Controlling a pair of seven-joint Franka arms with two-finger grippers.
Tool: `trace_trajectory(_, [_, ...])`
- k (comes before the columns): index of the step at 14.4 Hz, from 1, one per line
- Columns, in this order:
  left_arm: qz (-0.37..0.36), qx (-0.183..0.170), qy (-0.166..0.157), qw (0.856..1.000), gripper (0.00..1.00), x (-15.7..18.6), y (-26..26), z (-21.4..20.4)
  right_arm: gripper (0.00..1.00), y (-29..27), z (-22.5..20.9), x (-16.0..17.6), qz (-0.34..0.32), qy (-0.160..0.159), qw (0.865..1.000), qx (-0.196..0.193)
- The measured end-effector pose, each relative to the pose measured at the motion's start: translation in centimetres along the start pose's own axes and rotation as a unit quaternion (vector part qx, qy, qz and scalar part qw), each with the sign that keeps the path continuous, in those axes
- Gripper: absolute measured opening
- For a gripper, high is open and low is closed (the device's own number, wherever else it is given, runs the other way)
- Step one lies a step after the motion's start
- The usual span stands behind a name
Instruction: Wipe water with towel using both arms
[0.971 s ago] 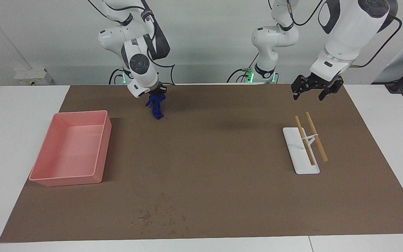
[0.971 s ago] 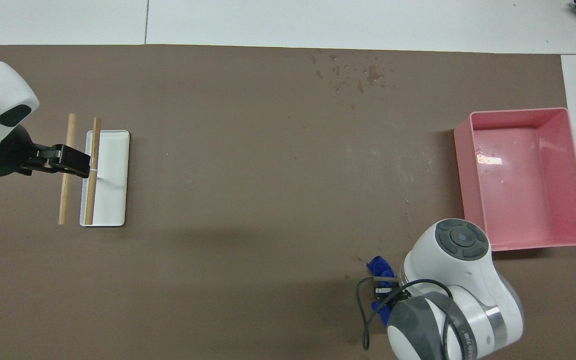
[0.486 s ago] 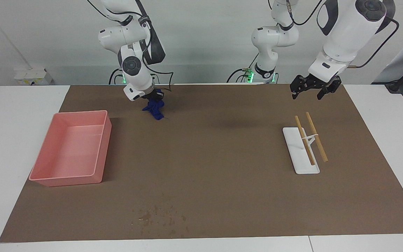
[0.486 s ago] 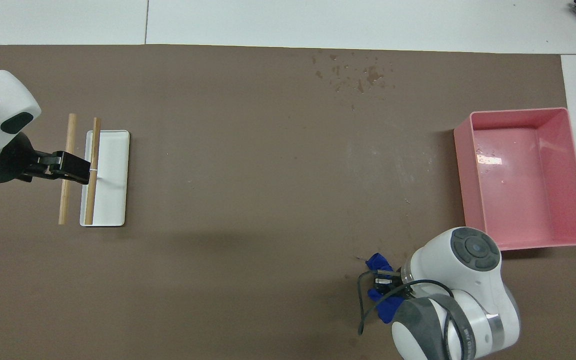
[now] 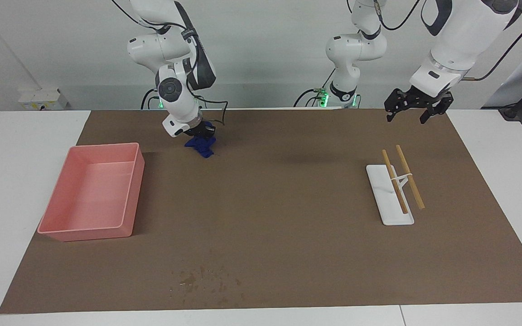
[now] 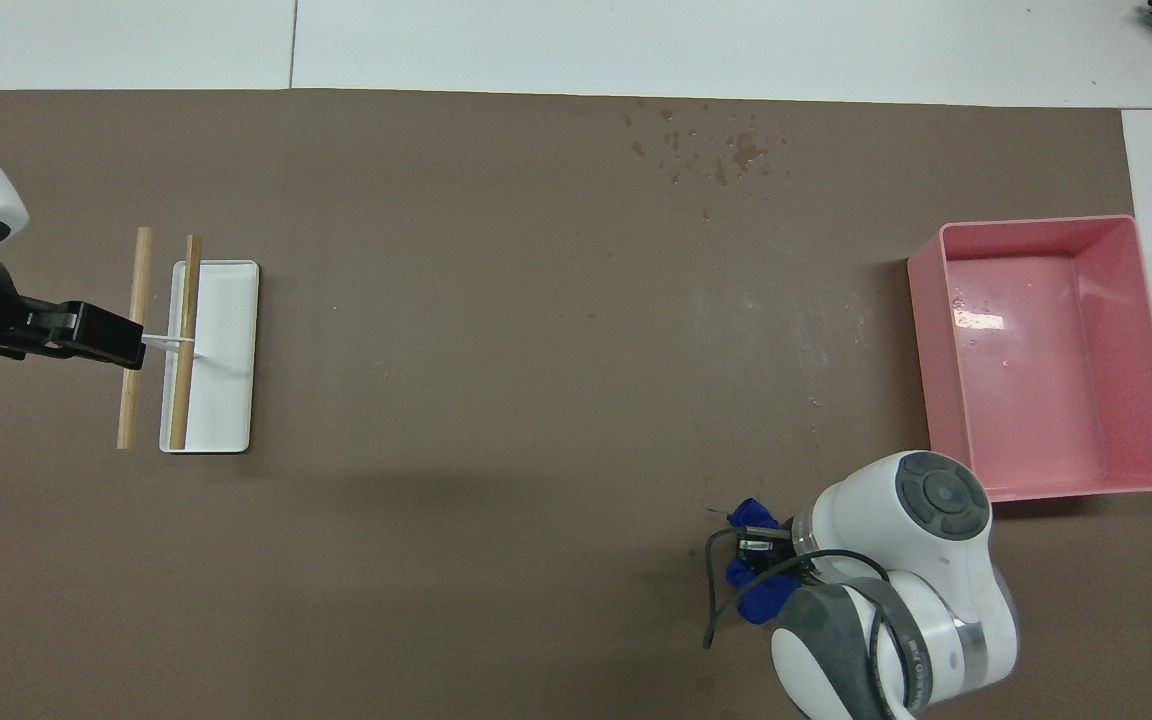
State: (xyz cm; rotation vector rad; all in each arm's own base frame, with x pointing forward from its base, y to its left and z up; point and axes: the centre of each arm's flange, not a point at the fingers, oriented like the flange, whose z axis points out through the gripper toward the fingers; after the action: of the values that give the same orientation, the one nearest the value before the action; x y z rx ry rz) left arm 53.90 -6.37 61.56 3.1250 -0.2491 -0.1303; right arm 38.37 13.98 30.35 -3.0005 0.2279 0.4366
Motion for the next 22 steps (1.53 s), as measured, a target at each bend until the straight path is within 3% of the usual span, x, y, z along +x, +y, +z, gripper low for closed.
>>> trace_trajectory(3, [0.001, 0.0, -0.002, 1.0, 1.0, 0.0, 0.1, 0.1, 0.22, 5.8, -1.1, 2.8, -0.05, 0.015, 0.999, 0.012])
trace_trajectory(5, [0.001, 0.0, -0.003, 1.0, 1.0, 0.0, 0.1, 0.1, 0.22, 9.2, -1.7, 4.1, -0.076, 0.023, 0.997, -0.014])
trace_trajectory(9, [0.001, 0.0, -0.003, 1.0, 1.0, 0.0, 0.1, 0.2, 0.22, 10.3, -1.8, 4.6, -0.081, 0.025, 0.996, -0.026])
trace_trajectory(13, [0.001, 0.0, -0.003, 1.0, 1.0, 0.0, 0.1, 0.2, 0.22, 9.4, -1.2, 3.9, -0.027, -0.004, 0.999, 0.024])
trace_trajectory(17, [0.001, 0.0, -0.004, 1.0, 1.0, 0.0, 0.1, 0.2, 0.22, 7.0, -0.2, 2.4, 0.019, -0.049, 0.998, 0.038])
trace_trajectory(22, [0.002, 0.0, -0.004, 1.0, 1.0, 0.0, 0.1, 0.2, 0.22, -1.4, 1.1, -0.6, 0.097, -0.07, 0.99, 0.069])
